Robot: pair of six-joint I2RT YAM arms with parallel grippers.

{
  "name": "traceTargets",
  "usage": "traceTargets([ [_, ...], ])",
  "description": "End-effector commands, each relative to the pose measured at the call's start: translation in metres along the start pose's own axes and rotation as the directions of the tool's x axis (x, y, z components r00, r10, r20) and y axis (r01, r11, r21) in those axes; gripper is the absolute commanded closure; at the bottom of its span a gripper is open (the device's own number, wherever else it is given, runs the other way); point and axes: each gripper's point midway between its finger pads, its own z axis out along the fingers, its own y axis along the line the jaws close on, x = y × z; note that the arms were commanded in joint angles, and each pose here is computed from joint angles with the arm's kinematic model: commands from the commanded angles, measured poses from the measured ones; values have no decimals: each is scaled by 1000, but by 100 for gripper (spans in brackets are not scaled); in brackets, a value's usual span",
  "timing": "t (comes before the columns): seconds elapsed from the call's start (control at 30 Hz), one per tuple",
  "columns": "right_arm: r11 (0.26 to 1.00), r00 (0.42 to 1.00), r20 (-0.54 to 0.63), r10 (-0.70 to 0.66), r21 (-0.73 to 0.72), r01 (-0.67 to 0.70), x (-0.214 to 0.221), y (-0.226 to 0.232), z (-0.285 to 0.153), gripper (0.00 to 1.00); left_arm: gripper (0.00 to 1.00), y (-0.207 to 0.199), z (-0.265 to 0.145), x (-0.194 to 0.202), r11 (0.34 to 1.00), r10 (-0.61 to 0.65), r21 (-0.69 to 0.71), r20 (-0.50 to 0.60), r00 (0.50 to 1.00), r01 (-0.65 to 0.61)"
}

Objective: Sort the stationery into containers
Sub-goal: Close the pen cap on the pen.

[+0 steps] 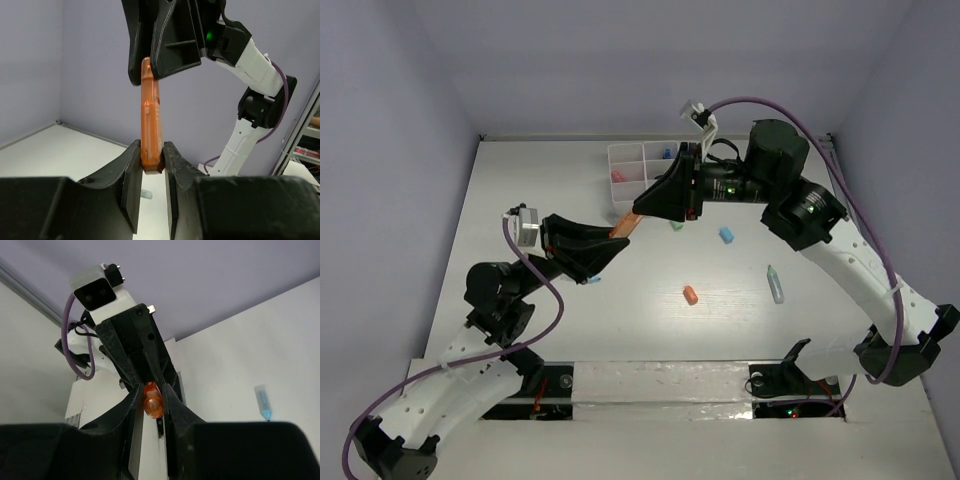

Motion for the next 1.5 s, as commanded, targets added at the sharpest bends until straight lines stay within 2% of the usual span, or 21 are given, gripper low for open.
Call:
traceTargets([
  [0.0,1000,1000,-18,21,6,-21,13,-15,9,100,100,-30,7,-52,992,75,88,143,987,-88],
  [0.47,998,993,-100,66,19,-65,62,-29,22,100,100,-19,14,-56,996,67,41,146,987,-74],
  [0.77,995,984,-149,93,34,-89,98,-33,25,100,100,-20,23,-74,994,98,25,157,983,-103],
  [1.07,983,954,-238,181,20,-181,178,-34,37,100,100,-16,40,-102,983,186,-26,148,971,-184],
  [1.27,963,923,-275,268,59,-262,232,-47,25,100,100,-16,50,-124,972,234,-51,143,962,-229],
  [1.47,955,916,-270,297,100,-280,255,-53,10,100,100,-12,52,-138,962,265,-105,143,954,-251],
])
